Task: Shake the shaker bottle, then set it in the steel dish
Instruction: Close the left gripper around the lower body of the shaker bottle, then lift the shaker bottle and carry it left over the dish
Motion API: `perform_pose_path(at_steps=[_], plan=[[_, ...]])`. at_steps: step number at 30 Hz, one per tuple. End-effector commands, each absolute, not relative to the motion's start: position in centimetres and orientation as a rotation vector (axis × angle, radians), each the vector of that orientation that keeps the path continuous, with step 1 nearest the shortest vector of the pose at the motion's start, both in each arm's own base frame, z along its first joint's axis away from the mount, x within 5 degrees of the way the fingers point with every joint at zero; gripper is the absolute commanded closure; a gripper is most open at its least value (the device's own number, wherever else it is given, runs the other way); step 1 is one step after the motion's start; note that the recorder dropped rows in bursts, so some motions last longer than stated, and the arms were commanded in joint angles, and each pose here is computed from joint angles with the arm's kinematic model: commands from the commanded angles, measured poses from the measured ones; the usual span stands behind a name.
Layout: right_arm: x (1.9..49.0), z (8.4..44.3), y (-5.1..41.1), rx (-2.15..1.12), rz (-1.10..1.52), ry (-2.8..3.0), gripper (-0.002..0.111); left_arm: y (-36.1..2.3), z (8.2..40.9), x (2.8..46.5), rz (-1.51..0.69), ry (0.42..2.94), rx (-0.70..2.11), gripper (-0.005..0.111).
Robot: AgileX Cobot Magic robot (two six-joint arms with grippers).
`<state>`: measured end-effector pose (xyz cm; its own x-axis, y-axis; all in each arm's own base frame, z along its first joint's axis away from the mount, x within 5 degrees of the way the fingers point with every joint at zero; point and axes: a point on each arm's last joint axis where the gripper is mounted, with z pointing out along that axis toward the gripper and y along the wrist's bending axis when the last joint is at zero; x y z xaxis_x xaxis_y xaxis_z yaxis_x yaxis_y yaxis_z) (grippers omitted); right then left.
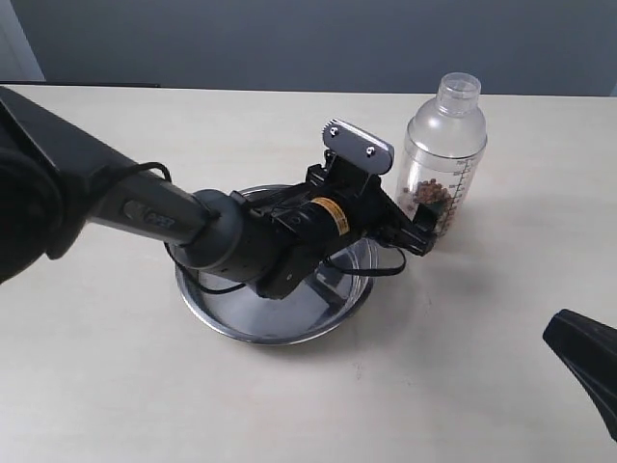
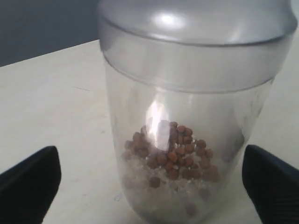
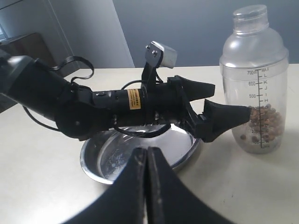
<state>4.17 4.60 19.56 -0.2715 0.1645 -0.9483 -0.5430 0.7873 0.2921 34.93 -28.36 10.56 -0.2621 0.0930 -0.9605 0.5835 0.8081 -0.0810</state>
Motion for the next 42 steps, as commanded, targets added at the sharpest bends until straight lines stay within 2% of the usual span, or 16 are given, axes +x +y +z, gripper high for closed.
perform_pose_path(at_steps=[1, 6, 14, 21, 26, 33, 42], plan=[[4.2, 19.5, 4.6, -0.298, 0.693, 1.715, 0.109, -28.7, 8.6, 35.2, -0.521, 1.823, 0.519, 0.008], [4.2, 19.5, 4.6, -0.298, 0.693, 1.715, 0.109, -29.4, 8.3, 35.8, -0.571, 1.776, 0.486, 0.008], [4.2, 19.5, 4.6, -0.298, 0.693, 1.715, 0.109, -31.0, 9.2, 36.2, -0.622, 1.697, 0.628, 0.008], [4.2, 19.6, 4.5, -0.296, 0.691, 1.714, 0.109, -31.0, 8.0, 37.2, -0.605, 1.764, 0.521, 0.008], [4.2, 19.6, 4.5, -0.296, 0.691, 1.714, 0.109, -31.5, 7.3, 37.8, -0.609, 1.751, 0.509, 0.008], [4.2, 19.6, 4.5, -0.296, 0.691, 1.714, 0.109, -31.9, 8.0, 38.4, -0.617, 1.716, 0.494, 0.008], [4.2, 19.6, 4.5, -0.296, 0.691, 1.714, 0.109, -33.0, 6.7, 39.9, -0.626, 1.685, 0.474, 0.008]])
